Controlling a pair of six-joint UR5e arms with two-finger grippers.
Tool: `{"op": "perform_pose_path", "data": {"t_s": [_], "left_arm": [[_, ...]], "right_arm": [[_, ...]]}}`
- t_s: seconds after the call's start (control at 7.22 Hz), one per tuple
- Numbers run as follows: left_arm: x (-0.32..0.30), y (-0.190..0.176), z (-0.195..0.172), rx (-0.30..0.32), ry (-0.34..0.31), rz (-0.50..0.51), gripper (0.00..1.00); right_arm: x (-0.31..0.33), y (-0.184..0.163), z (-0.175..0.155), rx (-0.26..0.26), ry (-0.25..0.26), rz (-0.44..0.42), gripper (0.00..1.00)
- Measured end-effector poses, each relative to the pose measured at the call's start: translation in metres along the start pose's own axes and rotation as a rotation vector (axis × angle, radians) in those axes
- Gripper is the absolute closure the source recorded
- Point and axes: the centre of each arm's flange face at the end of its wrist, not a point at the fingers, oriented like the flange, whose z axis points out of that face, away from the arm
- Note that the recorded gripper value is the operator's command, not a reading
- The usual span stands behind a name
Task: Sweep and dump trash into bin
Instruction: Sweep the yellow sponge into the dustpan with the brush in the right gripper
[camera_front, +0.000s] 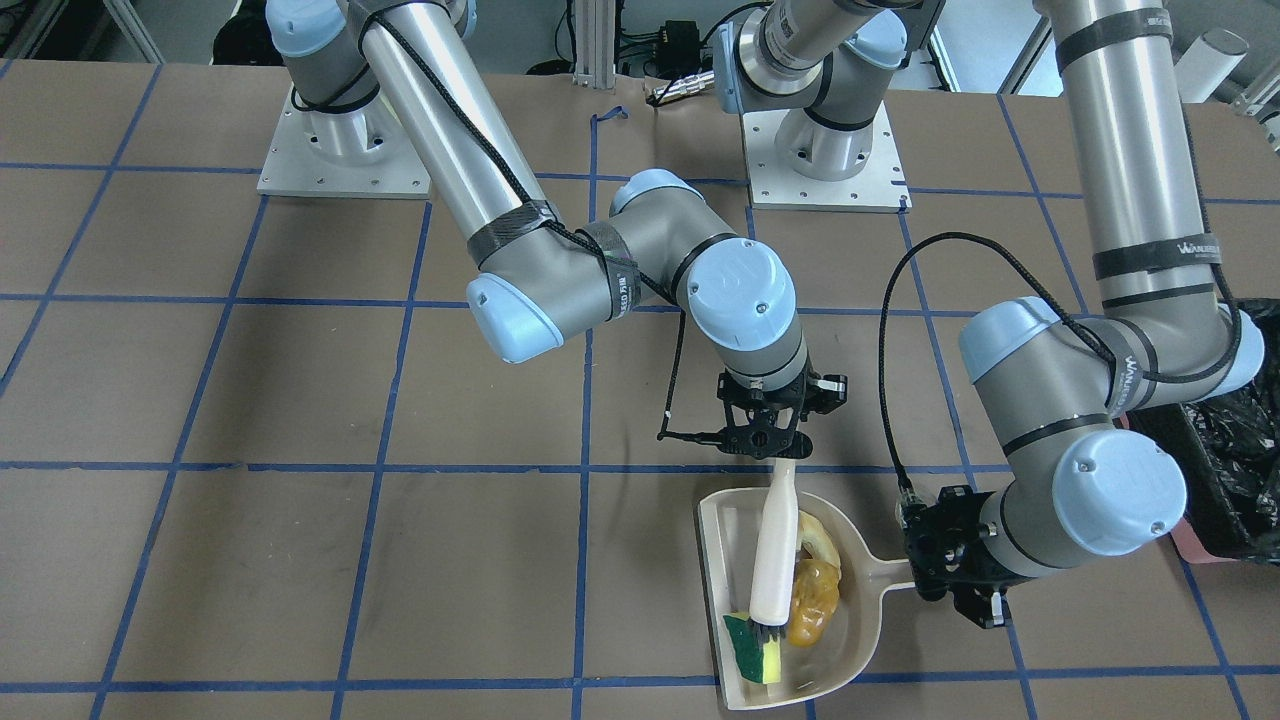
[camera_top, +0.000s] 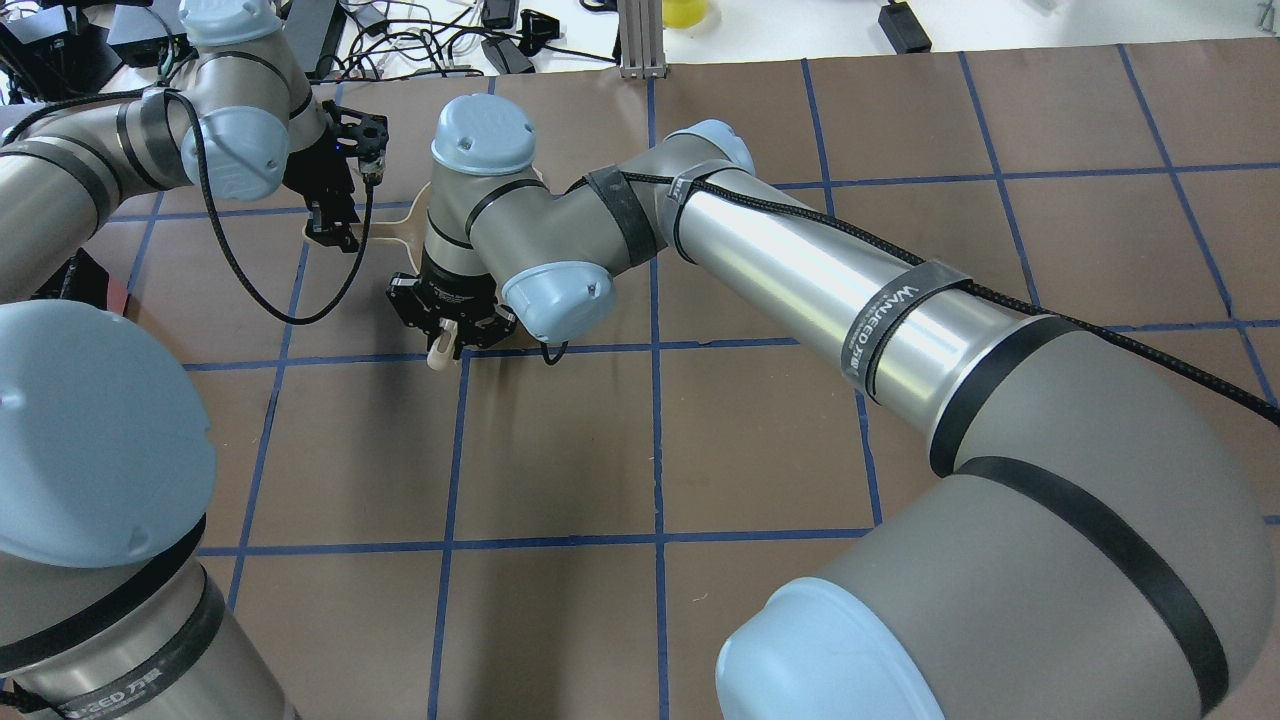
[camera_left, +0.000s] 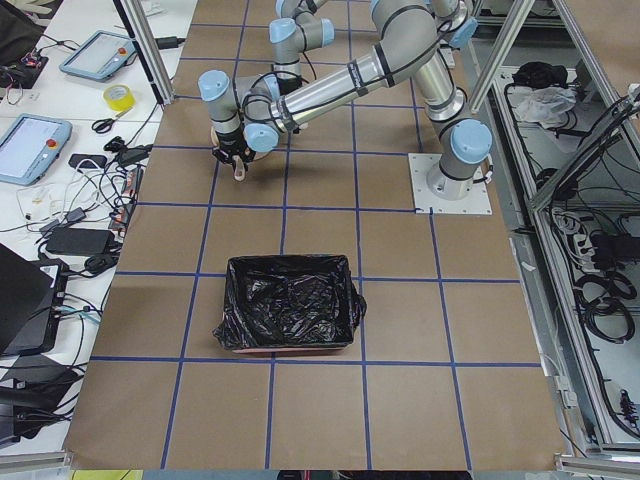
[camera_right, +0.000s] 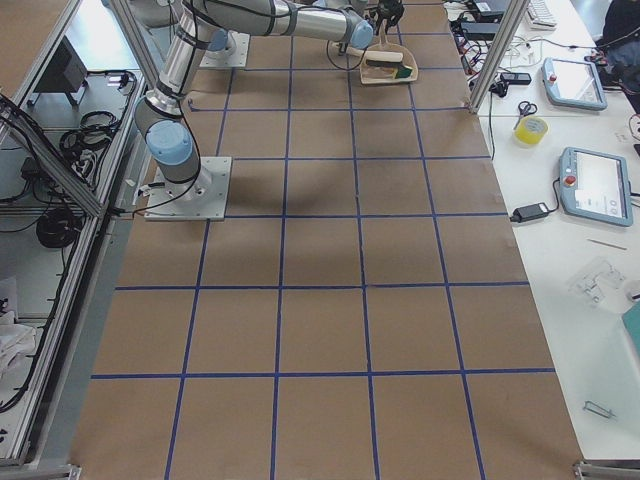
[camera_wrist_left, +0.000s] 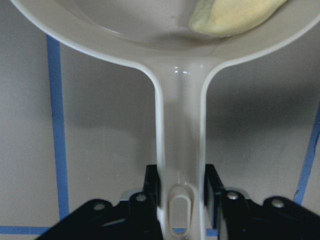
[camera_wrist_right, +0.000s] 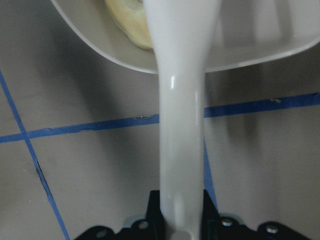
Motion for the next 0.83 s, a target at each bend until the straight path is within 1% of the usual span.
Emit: {"op": "perform_pose_path", "data": {"t_s": [0.28, 0.55, 0.83], "left_arm": [[0.0, 0.0, 0.0, -0.001, 0.0, -0.001, 1.0], [0.0, 0.0, -0.001, 0.003, -0.001, -0.001, 1.0], [0.001, 0.002, -0.002, 0.006, -0.003, 0.001, 1.0]], "right_arm": [[-0.003, 0.0, -0.005, 0.0, -0.021, -0.002, 1.0], [-0.01, 0.008, -0.027, -0.009, -0.062, 0.019, 1.0], [-0.012, 0.011, -0.044, -0.014, -0.084, 0.044, 1.0]]}}
